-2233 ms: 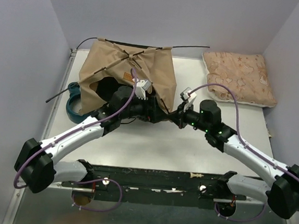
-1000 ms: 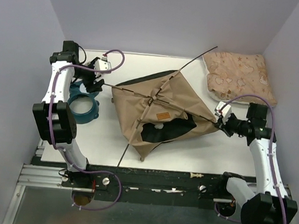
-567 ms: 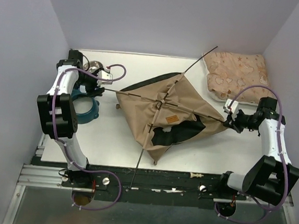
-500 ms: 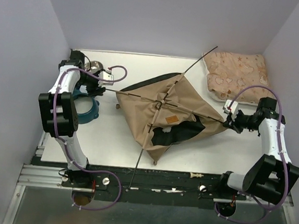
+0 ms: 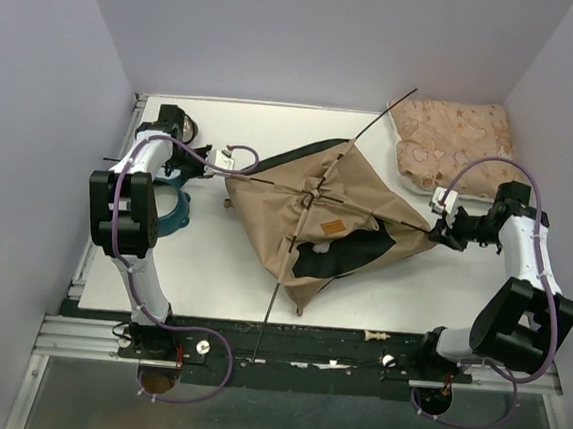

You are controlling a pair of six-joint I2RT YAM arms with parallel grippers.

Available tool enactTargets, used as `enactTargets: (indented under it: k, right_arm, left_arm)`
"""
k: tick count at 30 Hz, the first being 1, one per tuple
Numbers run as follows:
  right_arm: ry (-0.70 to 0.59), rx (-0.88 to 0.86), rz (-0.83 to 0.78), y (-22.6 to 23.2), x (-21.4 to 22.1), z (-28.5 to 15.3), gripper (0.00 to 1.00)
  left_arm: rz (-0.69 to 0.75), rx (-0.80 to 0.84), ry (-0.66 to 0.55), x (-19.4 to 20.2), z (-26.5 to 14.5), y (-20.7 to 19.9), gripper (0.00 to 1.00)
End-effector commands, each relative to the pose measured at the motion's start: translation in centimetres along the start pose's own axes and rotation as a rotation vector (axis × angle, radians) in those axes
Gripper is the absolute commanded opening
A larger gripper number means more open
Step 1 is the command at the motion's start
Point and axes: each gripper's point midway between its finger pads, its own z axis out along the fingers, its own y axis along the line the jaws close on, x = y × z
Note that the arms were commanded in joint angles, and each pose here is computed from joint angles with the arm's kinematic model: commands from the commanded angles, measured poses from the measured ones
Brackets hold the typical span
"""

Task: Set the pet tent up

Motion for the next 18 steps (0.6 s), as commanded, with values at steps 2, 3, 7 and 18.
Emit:
enactTargets:
  k: [2, 3, 7, 18]
  right_arm:
    - [-0.098, -0.012, -0.032, -1.1, -2.6, 0.5, 0.34]
    - [-0.098, -0.011, -0.027, -1.2, -2.7, 0.5, 0.44]
    - [-0.108, -0.030, -0.010, -1.3, -3.3, 0.0, 0.62]
    - [-0.130, -0.005, 0.034, -2.1, -6.7, -1.4, 0.87]
  left_arm:
    - [0.090, -0.038, -0.075, -4.0, 0.1, -0.7, 0.00]
    - [0.091, -0.043, -0.078, -4.2, -0.1, -0.7, 0.00]
    - [0.074, -0.062, -0.084, -4.5, -0.4, -0.3, 0.00]
    - [0.137, -0.117, -0.100, -5.5, -1.4, 1.1, 0.00]
